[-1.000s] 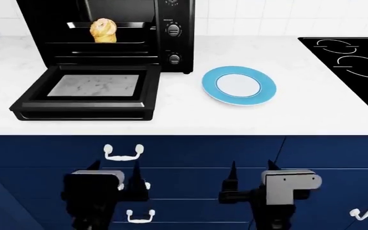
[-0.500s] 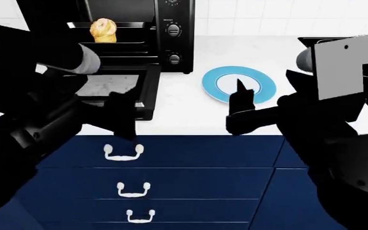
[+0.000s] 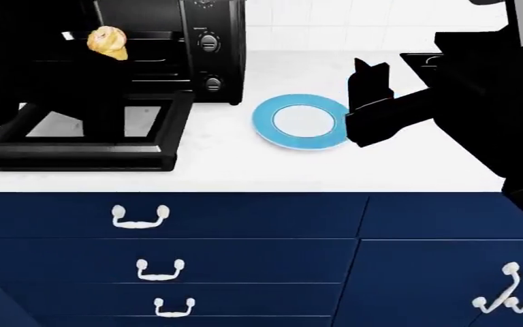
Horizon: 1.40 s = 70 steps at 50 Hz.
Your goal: Pick the scone from the tray and place it on the plate on the counter.
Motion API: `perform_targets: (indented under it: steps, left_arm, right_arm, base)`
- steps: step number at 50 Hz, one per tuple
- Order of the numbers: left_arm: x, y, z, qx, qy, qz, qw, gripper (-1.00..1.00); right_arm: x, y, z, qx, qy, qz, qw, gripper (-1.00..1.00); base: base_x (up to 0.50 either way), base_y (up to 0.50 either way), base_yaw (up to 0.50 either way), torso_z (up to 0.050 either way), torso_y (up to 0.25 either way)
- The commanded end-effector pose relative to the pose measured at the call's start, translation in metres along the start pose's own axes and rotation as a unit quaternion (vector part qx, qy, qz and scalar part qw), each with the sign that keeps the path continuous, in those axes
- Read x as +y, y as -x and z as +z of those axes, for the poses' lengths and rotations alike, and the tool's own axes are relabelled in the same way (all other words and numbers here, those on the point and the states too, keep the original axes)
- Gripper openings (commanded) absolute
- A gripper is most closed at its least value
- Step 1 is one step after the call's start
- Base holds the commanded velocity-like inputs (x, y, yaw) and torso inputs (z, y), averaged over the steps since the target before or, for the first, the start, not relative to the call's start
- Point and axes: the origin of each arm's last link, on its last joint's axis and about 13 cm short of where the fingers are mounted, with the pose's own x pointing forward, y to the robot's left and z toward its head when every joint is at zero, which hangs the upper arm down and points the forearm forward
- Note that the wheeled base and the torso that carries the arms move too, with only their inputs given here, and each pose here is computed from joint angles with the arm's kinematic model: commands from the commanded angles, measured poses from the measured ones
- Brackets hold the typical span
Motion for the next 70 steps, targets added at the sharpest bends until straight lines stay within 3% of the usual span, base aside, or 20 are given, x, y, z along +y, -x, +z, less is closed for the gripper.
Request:
perform_targets:
  steps: [1,14,55,61,64,70]
  left_arm:
    - [0.006,0.007,0.007,0.0,0.001,0.014,1.0,1.0]
    - [0.008,0.005,0.005,0.003,0.008,0.016,1.0,1.0]
    - [0.006,0.011,0.007,0.001,0.002,0.009,1.0,1.0]
    - [0.003,0.037,0.005,-0.01,0.009,-0.005,1.0,1.0]
    - [0.005,0.062,0.002,-0.012,0.01,0.006,1.0,1.0]
    - [0.006,0.087,-0.001,-0.009,0.012,0.035,0.999,1.0]
  right_arm:
    - [-0.002,-0.004,0.002,0.002,0.001,-0.001,1.0,1.0]
    - [-0.003,-0.01,0.0,0.001,0.004,-0.019,1.0,1.0]
    - [-0.003,-0.017,-0.01,0.013,0.006,-0.013,1.0,1.0]
    - [-0.007,-0.017,-0.012,0.003,0.0,-0.017,1.0,1.0]
    - [-0.008,-0.016,-0.013,0.005,0.0,-0.02,1.0,1.0]
    - [-0.008,-0.016,-0.015,0.008,-0.002,-0.024,1.0,1.0]
  base:
    - [0.0,-0.5,0.0,0.0,0.0]
    - [0.0,-0.19,0.0,0.0,0.0]
    - [0.5,0.0,0.0,0.0,0.001]
    - [0.06,0.0,0.0,0.0,0.002]
    - [0.0,0.0,0.0,0.0,0.0]
    - [0.0,0.0,0.0,0.0,0.0]
